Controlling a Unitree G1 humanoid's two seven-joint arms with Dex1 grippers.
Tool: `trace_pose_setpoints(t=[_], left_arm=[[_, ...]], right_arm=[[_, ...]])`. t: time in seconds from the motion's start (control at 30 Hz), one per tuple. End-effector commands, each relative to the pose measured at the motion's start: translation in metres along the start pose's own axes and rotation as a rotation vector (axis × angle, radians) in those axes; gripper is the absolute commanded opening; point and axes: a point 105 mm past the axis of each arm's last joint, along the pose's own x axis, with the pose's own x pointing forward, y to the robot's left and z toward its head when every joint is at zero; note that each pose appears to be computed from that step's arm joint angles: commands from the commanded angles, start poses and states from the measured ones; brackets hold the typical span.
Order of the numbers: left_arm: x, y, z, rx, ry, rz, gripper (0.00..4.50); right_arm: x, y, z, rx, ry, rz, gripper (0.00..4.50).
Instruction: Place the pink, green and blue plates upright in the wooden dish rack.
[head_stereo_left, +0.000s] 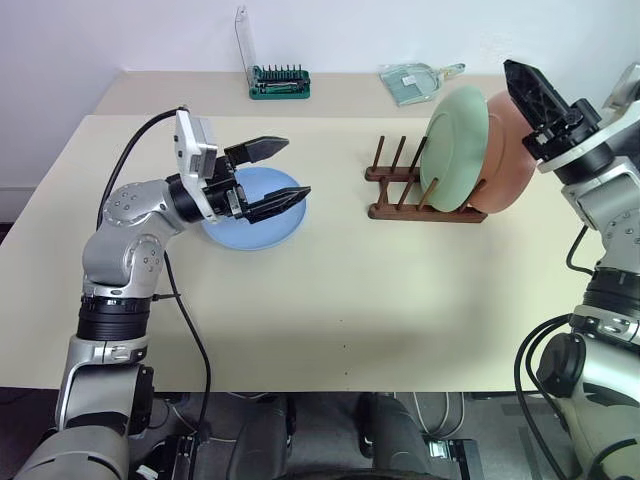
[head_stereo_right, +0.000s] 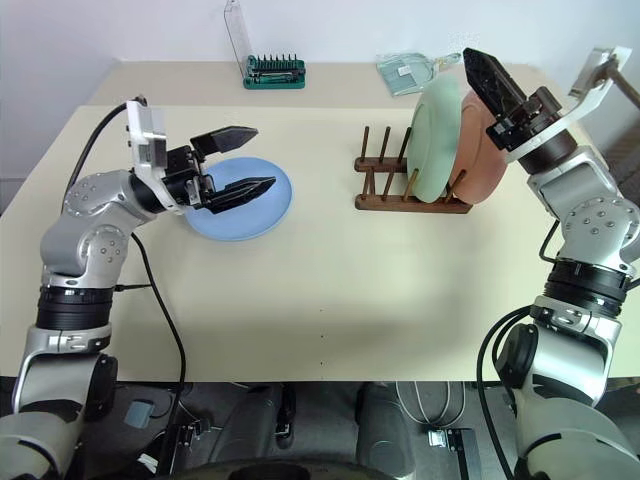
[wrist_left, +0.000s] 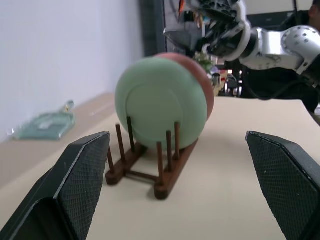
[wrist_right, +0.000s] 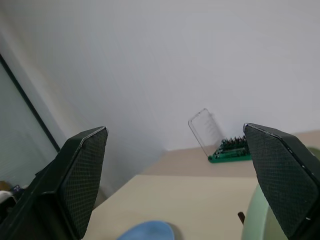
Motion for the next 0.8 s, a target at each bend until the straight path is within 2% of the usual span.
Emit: trace_pose_setpoints(t=[0.03, 0.1, 0.17, 0.2, 0.33, 0.43, 0.5, 0.57, 0.7, 0.8], left_arm=[[-0.018, 0.043, 0.001, -0.025, 0.123, 0.240, 4.50], [-0.031, 0.071, 0.006, -0.026, 0.203, 0.418, 4.50], [-0.044, 0.089, 0.010, -0.176, 0.242, 0.543, 4.50], [-0.052, 0.094, 0.006, -0.241, 0.312, 0.600, 4.50], [-0.065, 0.087, -0.001, -0.473, 0.454, 0.582, 4.50], [-0.081, 0.086, -0.012, -0.596, 0.578, 0.615, 4.50], [-0.090, 0.089, -0.013, -0.690, 0.588, 0.641, 4.50], [-0.093, 0.094, -0.010, -0.775, 0.544, 0.663, 4.50], [-0.096, 0.102, -0.011, -0.759, 0.568, 0.696, 4.50], [-0.102, 0.105, -0.024, -0.747, 0.625, 0.726, 4.50]], right_arm=[[0.007, 0.056, -0.009, -0.103, 0.120, 0.234, 4.43], [0.004, 0.070, -0.029, -0.158, 0.215, 0.290, 4.43], [0.000, 0.084, -0.038, -0.168, 0.253, 0.363, 4.43], [-0.002, 0.092, -0.042, -0.147, 0.277, 0.405, 4.43], [-0.010, 0.107, -0.068, -0.182, 0.388, 0.490, 4.43], [-0.008, 0.107, -0.071, -0.142, 0.377, 0.493, 4.43], [-0.006, 0.104, -0.070, -0.137, 0.357, 0.484, 4.43], [-0.005, 0.103, -0.071, -0.121, 0.348, 0.479, 4.43], [-0.006, 0.100, -0.075, -0.108, 0.349, 0.463, 4.43], [-0.007, 0.098, -0.075, -0.098, 0.340, 0.449, 4.43]])
